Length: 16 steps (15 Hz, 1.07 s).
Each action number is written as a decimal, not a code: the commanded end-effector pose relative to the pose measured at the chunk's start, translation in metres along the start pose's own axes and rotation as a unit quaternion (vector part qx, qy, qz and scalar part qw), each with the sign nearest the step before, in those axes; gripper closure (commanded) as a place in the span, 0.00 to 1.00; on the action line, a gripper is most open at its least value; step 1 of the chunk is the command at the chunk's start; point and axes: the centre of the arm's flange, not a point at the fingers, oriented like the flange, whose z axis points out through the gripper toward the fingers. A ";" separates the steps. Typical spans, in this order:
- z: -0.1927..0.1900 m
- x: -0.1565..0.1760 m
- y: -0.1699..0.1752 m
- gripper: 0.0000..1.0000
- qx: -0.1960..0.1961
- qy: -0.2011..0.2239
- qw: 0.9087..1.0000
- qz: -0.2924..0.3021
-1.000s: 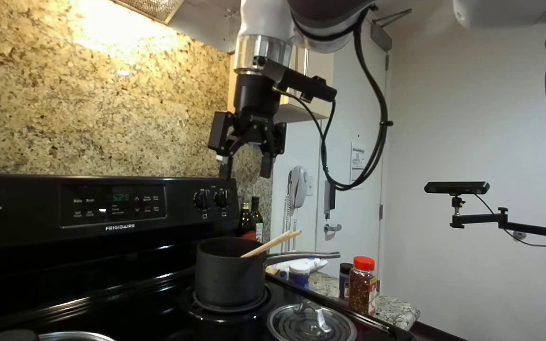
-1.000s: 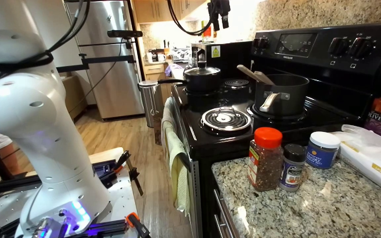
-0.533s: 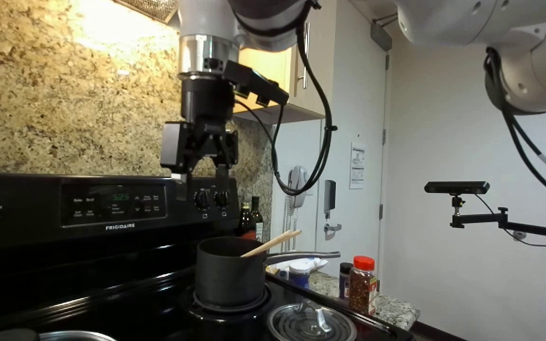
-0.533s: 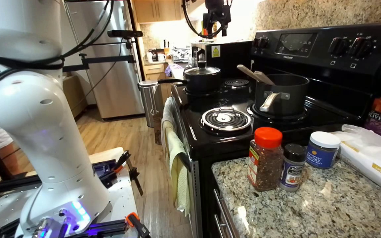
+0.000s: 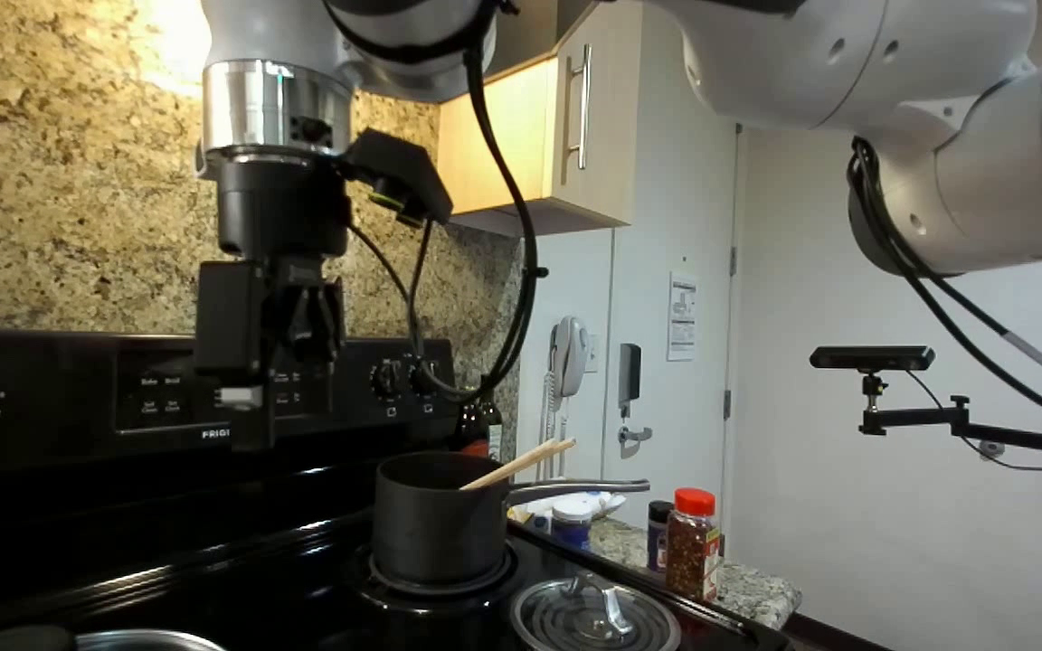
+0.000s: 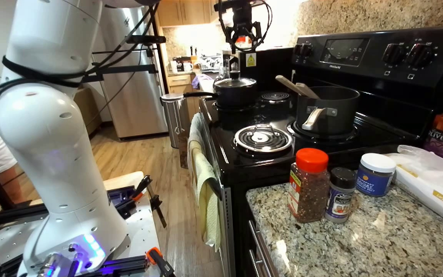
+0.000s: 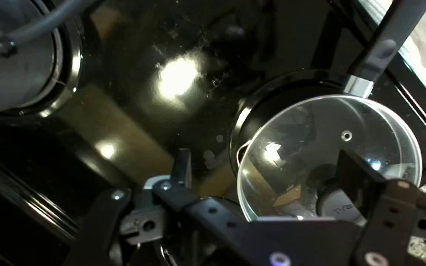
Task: Move the bottle of spices to the countertop then remove the lid from the pot.
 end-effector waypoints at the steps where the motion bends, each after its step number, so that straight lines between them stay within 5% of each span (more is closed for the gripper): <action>1: 0.001 0.035 -0.006 0.00 0.008 0.021 0.995 -0.097; 5: 0.013 0.044 -0.011 0.00 0.015 0.019 0.985 -0.169; 10: 0.020 0.028 -0.006 0.00 0.014 0.013 0.988 -0.150; 16: 0.029 0.054 -0.030 0.00 0.050 0.109 0.972 -0.204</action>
